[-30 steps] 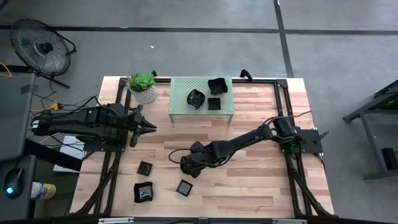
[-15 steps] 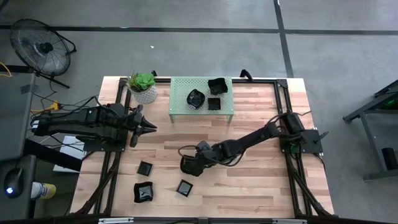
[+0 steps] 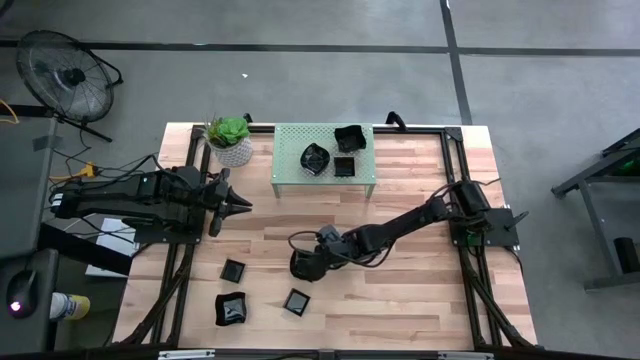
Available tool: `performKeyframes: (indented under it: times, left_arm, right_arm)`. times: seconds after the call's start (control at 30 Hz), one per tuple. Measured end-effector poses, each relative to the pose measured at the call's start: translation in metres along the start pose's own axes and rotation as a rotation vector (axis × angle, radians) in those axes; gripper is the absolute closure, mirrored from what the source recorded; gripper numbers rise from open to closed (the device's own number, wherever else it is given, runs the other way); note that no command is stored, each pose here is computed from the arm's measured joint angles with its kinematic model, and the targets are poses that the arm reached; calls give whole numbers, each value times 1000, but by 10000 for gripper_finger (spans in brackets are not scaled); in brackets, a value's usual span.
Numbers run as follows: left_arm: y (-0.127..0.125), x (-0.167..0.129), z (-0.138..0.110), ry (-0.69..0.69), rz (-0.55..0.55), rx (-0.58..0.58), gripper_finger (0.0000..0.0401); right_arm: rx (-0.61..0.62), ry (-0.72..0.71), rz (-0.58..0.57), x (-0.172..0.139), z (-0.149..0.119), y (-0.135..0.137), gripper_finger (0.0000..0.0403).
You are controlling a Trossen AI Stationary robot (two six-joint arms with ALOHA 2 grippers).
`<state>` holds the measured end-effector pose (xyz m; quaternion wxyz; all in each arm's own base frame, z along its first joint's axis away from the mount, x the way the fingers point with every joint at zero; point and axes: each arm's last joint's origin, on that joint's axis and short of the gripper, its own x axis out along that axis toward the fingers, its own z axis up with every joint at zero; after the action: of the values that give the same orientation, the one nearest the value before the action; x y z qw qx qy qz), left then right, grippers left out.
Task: Pick & Place Mini shaped plates
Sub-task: Stack the leaf shaped plate on top of the leaf shaped plate on the shelf
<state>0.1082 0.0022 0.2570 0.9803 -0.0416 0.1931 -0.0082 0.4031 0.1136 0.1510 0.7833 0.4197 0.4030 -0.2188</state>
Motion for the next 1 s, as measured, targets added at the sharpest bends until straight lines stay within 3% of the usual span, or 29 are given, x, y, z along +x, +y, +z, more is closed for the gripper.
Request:
performKeyframes:
  times: [1.0]
  left_arm:
    - [0, 0, 0, 0, 0, -1, 348]
  right_arm:
    - [15, 39, 38, 18, -5, -1, 238]
